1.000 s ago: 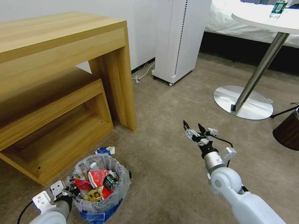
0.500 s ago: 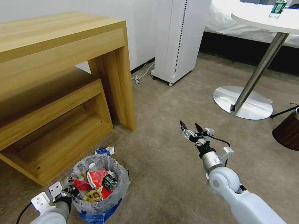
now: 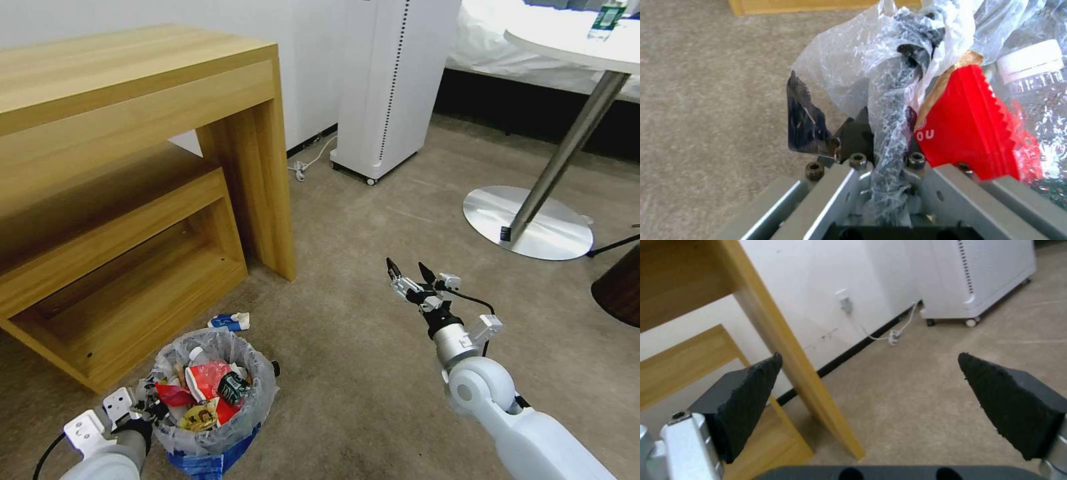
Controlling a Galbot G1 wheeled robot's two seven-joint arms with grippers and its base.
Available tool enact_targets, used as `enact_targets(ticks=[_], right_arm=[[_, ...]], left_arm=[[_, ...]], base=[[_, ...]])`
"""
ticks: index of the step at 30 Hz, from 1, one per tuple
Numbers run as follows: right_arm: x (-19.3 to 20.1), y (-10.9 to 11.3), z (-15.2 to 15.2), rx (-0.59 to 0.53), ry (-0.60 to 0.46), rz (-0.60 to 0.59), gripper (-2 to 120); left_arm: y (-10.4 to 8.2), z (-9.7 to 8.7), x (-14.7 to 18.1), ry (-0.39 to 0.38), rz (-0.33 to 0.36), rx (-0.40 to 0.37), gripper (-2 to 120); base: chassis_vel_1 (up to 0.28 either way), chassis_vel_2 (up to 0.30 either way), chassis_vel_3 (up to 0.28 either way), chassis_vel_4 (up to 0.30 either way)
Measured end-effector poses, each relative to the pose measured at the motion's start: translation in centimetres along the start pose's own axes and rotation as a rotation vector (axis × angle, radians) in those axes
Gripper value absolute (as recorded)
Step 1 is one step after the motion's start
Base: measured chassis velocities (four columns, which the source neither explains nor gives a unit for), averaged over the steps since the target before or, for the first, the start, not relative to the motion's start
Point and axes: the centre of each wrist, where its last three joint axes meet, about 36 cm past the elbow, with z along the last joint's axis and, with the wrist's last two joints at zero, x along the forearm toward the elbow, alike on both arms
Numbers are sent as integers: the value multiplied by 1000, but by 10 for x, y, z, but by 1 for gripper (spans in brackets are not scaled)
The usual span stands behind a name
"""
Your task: Pick up the trash bin and place the garbage on the floor into it.
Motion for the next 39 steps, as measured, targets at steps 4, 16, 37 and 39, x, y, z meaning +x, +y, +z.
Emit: enact_targets(ticks=[4,16,37,39], right_arm=[[-1,1,0,0,-1,-3,100],[-2,-1,-1,-1,0,-2,100],[-3,-1,3,-8,0,-5,100],[-4,-2,3,-9,-2,-5,100]], left_arm=[[0,-1,1,-2,0,3,0],[0,-3,1,-3,2,9,0],[0,-6,-6,3,2,14,0],[0,-8,-7,3,3,14,0]], base=[[47,49,56,66],[46,45,57,56],[50,43,47,43],[29,15,17,19]])
